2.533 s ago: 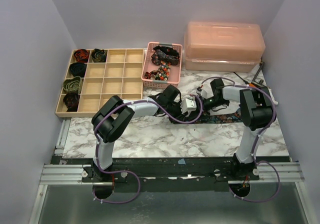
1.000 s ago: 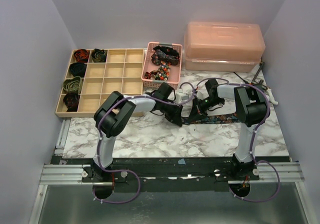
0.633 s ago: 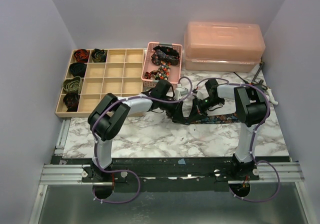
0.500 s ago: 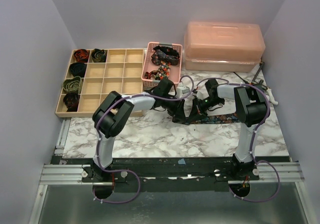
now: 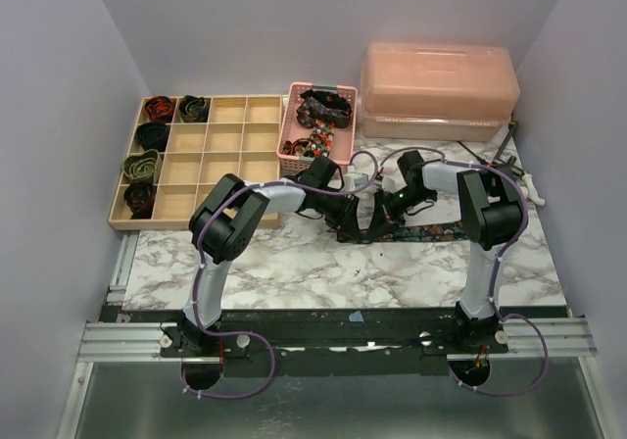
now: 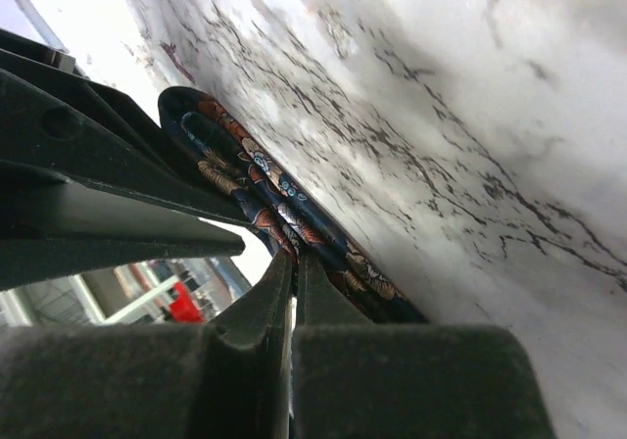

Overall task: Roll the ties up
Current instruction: Roll the tie at the center of the board.

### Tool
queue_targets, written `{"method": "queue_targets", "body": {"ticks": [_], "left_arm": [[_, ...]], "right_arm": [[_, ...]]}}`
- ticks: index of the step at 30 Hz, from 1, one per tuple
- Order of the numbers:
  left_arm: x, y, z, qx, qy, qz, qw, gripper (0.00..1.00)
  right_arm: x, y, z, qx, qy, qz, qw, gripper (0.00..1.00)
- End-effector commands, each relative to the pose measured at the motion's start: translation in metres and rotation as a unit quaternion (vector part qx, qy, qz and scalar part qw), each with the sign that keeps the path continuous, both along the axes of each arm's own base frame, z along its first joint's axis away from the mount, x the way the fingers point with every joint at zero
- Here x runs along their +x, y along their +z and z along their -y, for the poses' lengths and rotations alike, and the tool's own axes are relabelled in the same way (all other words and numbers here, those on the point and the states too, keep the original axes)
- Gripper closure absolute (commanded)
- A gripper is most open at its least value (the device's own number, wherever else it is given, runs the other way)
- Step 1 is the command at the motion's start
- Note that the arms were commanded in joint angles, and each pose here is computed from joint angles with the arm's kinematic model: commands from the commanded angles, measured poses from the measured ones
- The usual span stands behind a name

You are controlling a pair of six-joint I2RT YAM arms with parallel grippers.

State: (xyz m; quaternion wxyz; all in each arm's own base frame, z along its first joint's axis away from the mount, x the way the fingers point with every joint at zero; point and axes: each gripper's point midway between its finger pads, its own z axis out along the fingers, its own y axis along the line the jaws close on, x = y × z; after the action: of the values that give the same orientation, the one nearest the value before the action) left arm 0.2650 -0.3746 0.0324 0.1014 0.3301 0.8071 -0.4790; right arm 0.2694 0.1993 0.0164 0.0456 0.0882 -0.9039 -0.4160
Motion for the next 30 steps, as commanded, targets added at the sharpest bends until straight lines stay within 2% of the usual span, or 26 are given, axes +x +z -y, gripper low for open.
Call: {"method": "queue_targets", "body": {"ticks": [1,8,16,19,23,26,30], "left_arm": [[-0.015,-0.055,-0.035,0.094,0.007,-0.051,0.994,0.76],[-0.012,-0.049,-0.032,0.083,0.002,-0.042,0.996,0.74],[-0.006,-0.020,-0.033,0.039,-0.004,0.009,0.999,0.69],[0.000,0.003,-0.031,0.008,-0.005,0.041,0.999,0.57],[0.013,0.051,-0.031,-0.042,0.006,0.137,0.990,0.41],[0.022,0.070,-0.040,-0.045,0.023,0.205,0.977,0.33],[0.030,0.063,-0.053,-0.018,0.019,0.284,0.959,0.20]], "right_arm": [[0.026,0.013,0.006,-0.043,0.021,0.082,0.996,0.99],[0.021,0.001,0.006,-0.057,0.037,0.064,0.996,0.99],[0.031,0.025,-0.001,-0.031,0.044,0.081,0.995,0.99],[0.031,0.021,0.000,-0.035,0.051,0.083,0.995,0.99],[0.025,-0.011,0.008,-0.061,0.060,0.070,0.994,0.99],[0.022,-0.033,0.014,-0.078,0.064,0.060,0.993,0.99],[0.019,-0.050,0.017,-0.086,0.070,0.050,0.993,0.99]]}}
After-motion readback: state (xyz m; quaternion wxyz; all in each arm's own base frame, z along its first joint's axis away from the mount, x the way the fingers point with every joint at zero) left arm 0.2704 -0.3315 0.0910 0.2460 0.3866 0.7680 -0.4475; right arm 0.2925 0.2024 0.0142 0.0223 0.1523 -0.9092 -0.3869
